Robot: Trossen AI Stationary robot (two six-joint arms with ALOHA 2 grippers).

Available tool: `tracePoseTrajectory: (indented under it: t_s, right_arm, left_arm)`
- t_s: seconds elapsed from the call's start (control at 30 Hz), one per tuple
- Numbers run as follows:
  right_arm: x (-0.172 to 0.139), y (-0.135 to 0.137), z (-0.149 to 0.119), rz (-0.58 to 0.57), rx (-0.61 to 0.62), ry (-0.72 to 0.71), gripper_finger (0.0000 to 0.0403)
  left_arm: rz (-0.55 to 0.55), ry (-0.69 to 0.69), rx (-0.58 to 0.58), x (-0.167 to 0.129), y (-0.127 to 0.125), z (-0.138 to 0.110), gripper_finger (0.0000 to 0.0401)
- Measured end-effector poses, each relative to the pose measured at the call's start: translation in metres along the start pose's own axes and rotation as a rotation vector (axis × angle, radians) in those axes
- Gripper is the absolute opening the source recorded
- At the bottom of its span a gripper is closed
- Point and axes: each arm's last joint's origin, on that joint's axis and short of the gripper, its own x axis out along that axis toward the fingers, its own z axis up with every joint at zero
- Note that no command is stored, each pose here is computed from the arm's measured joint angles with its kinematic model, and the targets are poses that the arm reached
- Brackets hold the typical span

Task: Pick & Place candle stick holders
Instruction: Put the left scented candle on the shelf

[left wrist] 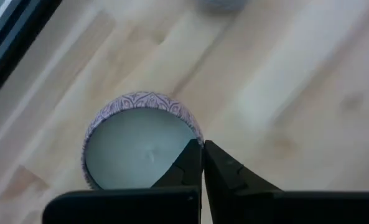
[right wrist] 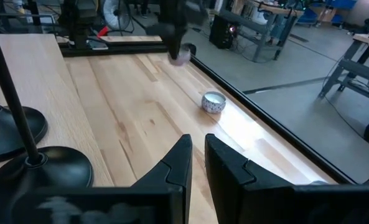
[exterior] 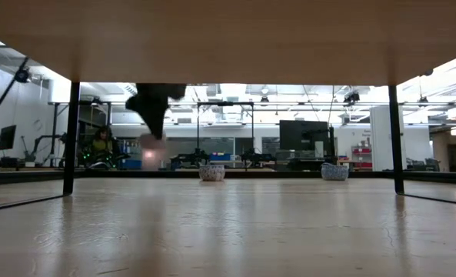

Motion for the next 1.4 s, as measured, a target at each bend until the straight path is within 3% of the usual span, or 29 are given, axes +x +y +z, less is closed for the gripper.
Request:
tracePoseTrajectory:
  t_s: [0.27, 0.53, 0.93, 1.4]
  right_arm:
    - [0.000, 0.001, 0.000, 0.004, 0.010, -0.002, 0.0038]
    - [0.001, 0.000, -0.003, 0.003, 0.002, 0.002, 0.0038]
    - [0.002, 0.001, -0.011, 0.038, 0.062, 0.049, 0.0038]
    - [0.003, 0.003, -0.011, 0.053, 0.102, 0.059, 0.0038]
  left_arm:
    - [-0.206, -0.133, 0.065, -0.062, -0.035, -0.024, 0.0000]
    - [-0.353, -0.217, 0.292, -0.105, -0.091, -0.063, 0.0000]
    - [-0.590, -0.222, 0.496, -0.135, -0.175, -0.128, 0.0000]
    - [-0.642, -0.072, 0.601, -0.132, -0.207, -0.169, 0.0000]
